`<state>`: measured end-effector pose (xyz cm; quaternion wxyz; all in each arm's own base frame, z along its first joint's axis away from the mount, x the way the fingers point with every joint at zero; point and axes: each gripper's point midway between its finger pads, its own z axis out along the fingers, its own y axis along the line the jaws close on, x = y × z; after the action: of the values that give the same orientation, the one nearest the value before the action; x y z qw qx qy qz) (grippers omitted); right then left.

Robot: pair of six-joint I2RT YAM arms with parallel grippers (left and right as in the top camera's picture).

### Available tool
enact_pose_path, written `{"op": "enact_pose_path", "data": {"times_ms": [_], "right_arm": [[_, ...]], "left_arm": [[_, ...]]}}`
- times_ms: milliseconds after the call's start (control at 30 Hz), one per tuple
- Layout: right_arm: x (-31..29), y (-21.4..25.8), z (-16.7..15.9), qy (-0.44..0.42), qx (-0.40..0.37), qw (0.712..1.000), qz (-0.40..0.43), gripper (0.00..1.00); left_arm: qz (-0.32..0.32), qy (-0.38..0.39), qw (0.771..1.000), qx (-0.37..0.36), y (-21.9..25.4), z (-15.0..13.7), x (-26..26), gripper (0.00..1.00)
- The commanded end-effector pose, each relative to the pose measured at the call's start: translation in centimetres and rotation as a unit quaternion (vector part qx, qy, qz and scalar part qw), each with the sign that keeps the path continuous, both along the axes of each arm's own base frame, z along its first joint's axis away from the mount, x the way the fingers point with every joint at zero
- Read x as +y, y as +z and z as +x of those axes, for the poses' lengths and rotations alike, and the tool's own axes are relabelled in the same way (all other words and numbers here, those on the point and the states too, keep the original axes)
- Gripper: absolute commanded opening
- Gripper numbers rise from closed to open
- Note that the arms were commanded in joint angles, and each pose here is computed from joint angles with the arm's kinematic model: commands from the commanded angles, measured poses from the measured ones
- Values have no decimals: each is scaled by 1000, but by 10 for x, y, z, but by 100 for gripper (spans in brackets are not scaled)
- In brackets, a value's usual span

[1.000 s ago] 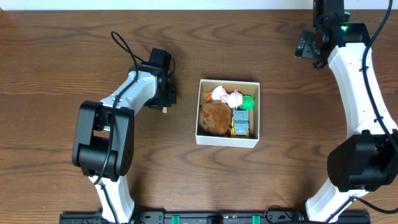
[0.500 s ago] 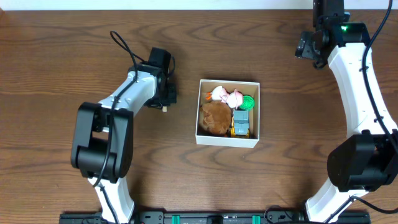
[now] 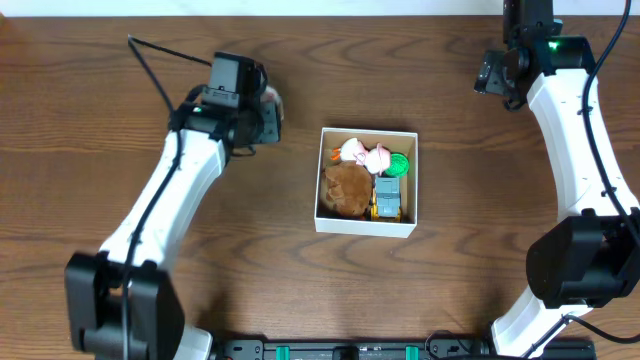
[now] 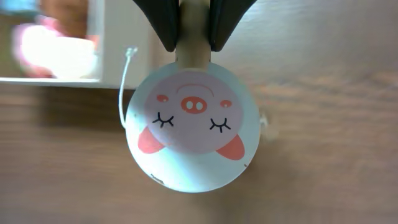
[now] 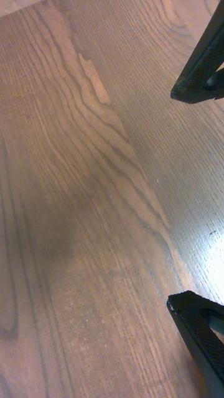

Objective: Pack container
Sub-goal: 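Lift the lollipop toy with the left gripper toward the box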

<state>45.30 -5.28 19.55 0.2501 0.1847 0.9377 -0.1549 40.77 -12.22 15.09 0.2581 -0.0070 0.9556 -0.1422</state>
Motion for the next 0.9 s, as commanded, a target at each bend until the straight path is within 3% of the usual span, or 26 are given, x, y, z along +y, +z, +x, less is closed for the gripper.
{"op": "enact_pose_path", "data": {"times_ms": [0, 100, 233, 533, 867], "right_arm": [[-5, 12, 1, -2, -13, 1000, -4, 99], [-5, 12, 1, -2, -13, 1000, -4, 99], [-5, 12, 1, -2, -13, 1000, -4, 99], [-5, 12, 1, -2, -13, 1000, -4, 99], [-5, 12, 1, -2, -13, 1000, -4, 99]], "left_arm": [[-94, -67, 993, -18, 32, -8, -34, 6], [-149, -113, 982, -19, 44, -16, -59, 6], [-177, -160, 971, -17, 51, -29, -85, 6], [-170, -276, 946, -32, 55, -64, -139, 6], [-164, -315, 935, -2, 39, -88, -167, 6]]}}
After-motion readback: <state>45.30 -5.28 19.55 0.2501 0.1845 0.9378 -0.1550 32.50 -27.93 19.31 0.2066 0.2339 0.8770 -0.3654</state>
